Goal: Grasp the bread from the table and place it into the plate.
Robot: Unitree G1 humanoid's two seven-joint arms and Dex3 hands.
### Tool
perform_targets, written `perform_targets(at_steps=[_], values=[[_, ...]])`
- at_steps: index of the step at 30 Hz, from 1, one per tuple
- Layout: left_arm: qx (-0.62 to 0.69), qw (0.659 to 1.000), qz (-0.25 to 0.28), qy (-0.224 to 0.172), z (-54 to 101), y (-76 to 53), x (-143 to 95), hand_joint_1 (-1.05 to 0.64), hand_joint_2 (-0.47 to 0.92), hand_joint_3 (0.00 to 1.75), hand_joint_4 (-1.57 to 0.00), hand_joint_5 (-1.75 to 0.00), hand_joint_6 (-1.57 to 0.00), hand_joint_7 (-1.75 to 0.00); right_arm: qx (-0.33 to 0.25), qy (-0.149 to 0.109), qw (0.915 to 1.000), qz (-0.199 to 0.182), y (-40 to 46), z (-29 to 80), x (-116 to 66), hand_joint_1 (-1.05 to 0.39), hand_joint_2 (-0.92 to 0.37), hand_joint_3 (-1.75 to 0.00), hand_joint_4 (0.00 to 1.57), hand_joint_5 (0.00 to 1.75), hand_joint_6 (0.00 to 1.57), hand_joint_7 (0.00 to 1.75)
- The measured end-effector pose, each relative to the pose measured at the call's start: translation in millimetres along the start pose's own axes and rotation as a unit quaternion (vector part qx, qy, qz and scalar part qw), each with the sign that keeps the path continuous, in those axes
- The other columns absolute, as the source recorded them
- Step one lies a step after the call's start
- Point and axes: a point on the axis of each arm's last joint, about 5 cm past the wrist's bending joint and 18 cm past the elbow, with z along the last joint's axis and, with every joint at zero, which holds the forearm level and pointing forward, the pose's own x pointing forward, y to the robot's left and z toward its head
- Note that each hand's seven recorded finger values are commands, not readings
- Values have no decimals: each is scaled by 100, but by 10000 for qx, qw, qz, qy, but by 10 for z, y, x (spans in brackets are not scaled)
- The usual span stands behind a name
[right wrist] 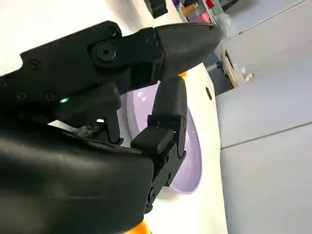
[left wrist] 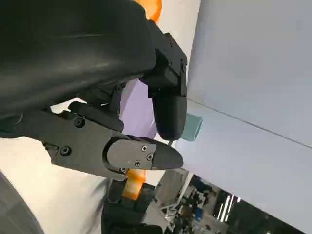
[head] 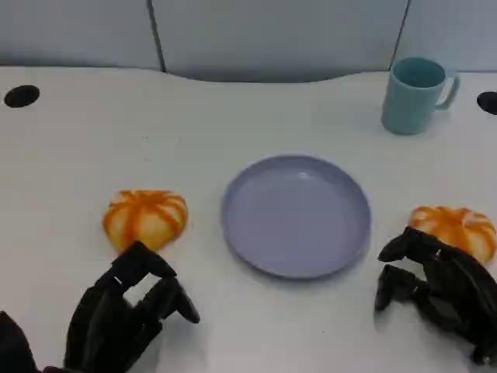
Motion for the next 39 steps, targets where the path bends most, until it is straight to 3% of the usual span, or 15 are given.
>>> perform_targets(at_steps=[39], values=[[0, 10000, 7, -2, 2, 2, -2, -50, 92, 26, -63, -175, -44, -162, 17, -1, 10000, 6, 1, -4, 0, -51, -92, -26, 67, 155, 65, 113]])
